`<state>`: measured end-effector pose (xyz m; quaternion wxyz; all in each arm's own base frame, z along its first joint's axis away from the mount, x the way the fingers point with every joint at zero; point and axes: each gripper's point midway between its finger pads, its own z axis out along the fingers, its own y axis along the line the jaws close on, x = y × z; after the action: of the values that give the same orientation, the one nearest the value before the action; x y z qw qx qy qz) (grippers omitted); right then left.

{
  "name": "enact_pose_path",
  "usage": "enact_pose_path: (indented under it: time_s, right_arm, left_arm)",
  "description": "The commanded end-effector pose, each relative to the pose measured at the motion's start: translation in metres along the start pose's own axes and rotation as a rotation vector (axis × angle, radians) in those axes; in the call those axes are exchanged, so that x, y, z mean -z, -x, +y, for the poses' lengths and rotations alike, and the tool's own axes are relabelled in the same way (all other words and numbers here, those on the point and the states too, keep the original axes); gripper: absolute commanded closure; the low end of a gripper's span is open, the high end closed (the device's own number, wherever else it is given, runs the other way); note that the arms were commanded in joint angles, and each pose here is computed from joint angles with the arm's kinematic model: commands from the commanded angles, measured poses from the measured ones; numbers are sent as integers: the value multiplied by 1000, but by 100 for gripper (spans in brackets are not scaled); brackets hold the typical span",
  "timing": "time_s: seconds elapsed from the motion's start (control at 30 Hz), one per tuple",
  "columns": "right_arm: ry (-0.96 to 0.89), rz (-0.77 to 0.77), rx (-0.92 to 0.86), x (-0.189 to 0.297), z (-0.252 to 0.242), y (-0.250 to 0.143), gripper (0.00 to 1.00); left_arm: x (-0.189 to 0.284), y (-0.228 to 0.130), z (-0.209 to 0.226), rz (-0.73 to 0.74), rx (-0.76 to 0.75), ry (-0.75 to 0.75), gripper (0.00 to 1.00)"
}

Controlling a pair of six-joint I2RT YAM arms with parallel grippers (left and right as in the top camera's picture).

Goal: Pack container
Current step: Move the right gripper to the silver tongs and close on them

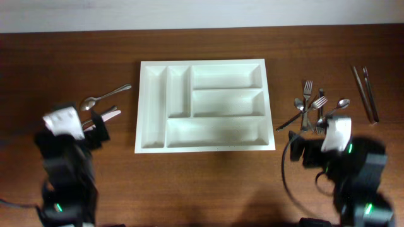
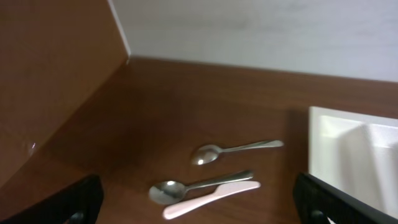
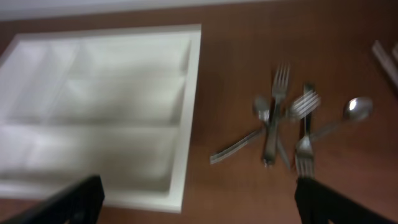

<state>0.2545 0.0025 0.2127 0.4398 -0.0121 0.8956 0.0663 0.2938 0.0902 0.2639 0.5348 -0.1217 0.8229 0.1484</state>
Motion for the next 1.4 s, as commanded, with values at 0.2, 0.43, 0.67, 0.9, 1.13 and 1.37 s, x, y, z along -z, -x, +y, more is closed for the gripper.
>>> enact_pose_path:
  time_s: [0.2,0.43,0.67,0.9,1.13,1.37]
  right_arm:
    - [-104,324,50,-44,-40,70,1]
    - [-177,400,-14,-86,-91,89,1]
    - [-323,414,-182,-97,-197,74,1]
    - [-273,459,-214,-118,-245,37,3]
    - [-279,466,-225,-147,-285,9,8]
    - [-311,471,-249,-153,-319,-15,13]
  left_arm:
    - [-81,19,33,223,143,-108,1]
    - [-107,-25,35,392,172,-115,1]
    - [-108,-64,29,548,186,-127,1]
    - [-110,-67,28,559,187,-128,1]
    - [-110,-67,28,559,187,-128,1]
    - [-110,-67,28,559,187,-128,1]
